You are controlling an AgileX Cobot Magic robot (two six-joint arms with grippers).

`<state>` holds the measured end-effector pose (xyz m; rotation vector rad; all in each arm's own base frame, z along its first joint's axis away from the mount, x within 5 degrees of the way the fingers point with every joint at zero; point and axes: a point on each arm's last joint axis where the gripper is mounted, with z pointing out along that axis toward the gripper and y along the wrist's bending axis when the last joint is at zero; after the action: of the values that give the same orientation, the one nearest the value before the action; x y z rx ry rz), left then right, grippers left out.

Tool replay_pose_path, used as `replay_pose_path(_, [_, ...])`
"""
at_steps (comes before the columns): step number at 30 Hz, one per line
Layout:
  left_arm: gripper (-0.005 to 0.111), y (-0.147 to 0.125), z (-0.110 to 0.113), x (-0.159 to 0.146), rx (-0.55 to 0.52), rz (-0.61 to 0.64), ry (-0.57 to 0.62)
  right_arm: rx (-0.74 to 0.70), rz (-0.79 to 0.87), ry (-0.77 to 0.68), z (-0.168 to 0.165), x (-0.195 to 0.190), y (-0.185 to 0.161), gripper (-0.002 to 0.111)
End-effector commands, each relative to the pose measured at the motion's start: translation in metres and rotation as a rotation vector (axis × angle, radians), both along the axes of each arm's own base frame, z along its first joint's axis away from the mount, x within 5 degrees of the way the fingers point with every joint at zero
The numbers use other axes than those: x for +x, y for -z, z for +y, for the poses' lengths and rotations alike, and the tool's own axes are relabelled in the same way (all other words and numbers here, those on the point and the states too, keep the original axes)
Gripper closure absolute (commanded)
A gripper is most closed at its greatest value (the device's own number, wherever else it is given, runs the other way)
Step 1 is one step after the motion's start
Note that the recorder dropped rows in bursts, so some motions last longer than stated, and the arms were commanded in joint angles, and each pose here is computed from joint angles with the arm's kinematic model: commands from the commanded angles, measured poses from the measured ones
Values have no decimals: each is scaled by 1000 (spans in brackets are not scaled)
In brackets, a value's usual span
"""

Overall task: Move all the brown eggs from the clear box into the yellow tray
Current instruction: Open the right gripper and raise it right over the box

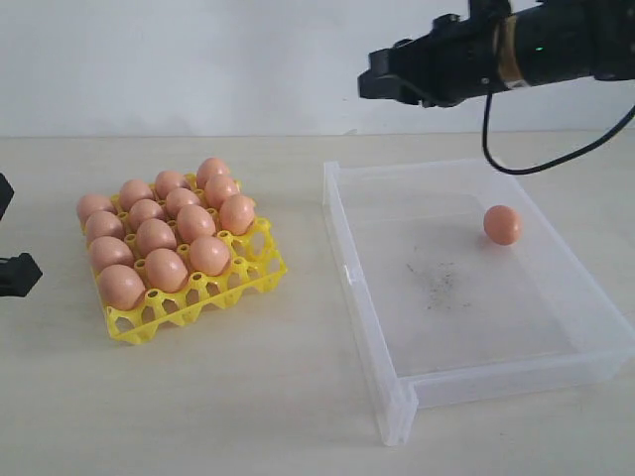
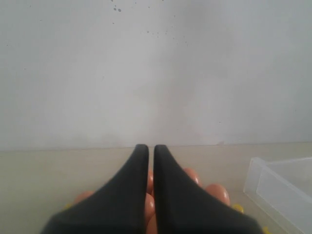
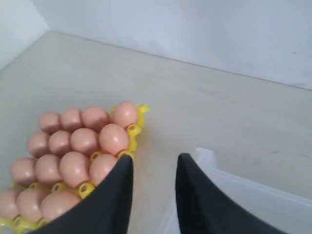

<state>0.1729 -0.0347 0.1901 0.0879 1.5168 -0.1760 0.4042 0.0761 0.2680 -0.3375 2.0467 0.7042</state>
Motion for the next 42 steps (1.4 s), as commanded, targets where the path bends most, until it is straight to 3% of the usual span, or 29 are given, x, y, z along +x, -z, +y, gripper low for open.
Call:
replay_pose_path(1, [103, -1, 1, -2, -1, -11, -8, 14, 45, 86, -34, 1, 7, 105])
replay_pose_path(6, [103, -1, 1, -2, 0, -11, -5, 15, 68, 85, -50, -4, 16, 108])
replay_pose_path(8, [103, -1, 1, -2, 0, -11, -5, 83, 84, -67, -42, -12, 11, 108])
replay_pose_path(11, [103, -1, 1, -2, 0, -11, -6, 170, 5, -440, -23, -34, -7, 108])
replay_pose_path(12, [103, -1, 1, -2, 0, -11, -6, 174, -39, -473, -22, -34, -12, 108])
replay_pose_path(23, [103, -1, 1, -2, 0, -11, -4, 220, 47, -405, -30, -42, -30, 108])
replay_pose_path(28, [103, -1, 1, -2, 0, -11, -4, 65, -164, -123, -45, -38, -67, 108])
replay_pose_path(35, [103, -1, 1, -2, 11, -13, -7, -267, -435, 618, -106, -59, -127, 108])
replay_pose_path(42, [103, -1, 1, -2, 20, -15, -8, -668, -430, 897, -140, -82, -119, 108])
